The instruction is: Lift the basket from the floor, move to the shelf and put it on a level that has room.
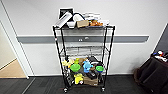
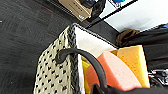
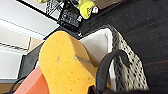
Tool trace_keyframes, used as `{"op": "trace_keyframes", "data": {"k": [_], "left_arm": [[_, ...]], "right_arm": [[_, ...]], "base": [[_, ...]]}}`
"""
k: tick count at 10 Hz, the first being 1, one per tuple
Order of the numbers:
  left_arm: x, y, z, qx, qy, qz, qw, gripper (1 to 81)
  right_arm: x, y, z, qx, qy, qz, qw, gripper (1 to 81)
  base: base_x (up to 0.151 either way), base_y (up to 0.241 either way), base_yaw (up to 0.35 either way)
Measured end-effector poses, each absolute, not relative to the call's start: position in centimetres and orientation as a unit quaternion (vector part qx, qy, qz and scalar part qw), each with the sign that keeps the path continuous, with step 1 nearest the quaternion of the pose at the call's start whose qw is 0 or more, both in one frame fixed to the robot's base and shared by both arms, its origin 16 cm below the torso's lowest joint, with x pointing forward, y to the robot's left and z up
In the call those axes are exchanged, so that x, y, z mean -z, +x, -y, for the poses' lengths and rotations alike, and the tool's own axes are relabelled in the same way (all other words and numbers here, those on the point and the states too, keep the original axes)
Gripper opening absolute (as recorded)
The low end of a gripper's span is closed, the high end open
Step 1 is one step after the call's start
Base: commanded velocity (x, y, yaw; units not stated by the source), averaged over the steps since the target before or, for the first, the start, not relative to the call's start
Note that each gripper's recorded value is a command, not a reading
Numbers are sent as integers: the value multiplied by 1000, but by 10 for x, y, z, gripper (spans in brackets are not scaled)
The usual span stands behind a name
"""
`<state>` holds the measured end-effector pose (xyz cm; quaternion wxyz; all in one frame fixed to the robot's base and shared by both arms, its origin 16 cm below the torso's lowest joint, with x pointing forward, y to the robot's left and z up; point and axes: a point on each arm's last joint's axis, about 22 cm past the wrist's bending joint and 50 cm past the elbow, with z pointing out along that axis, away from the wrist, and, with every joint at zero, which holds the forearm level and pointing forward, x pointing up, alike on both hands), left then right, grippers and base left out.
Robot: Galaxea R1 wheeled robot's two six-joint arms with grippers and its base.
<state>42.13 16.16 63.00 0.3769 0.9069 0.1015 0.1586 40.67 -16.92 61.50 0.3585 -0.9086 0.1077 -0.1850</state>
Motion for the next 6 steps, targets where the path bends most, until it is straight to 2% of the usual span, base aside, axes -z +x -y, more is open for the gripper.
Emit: {"op": "trace_keyframes", "data": {"k": [6], "left_arm": [[-614,379,-161,-132,911,-114,374,10]], "right_arm": [[-598,359,169,155,-914,-121,355,10]], "base": [[0,0,0]]}}
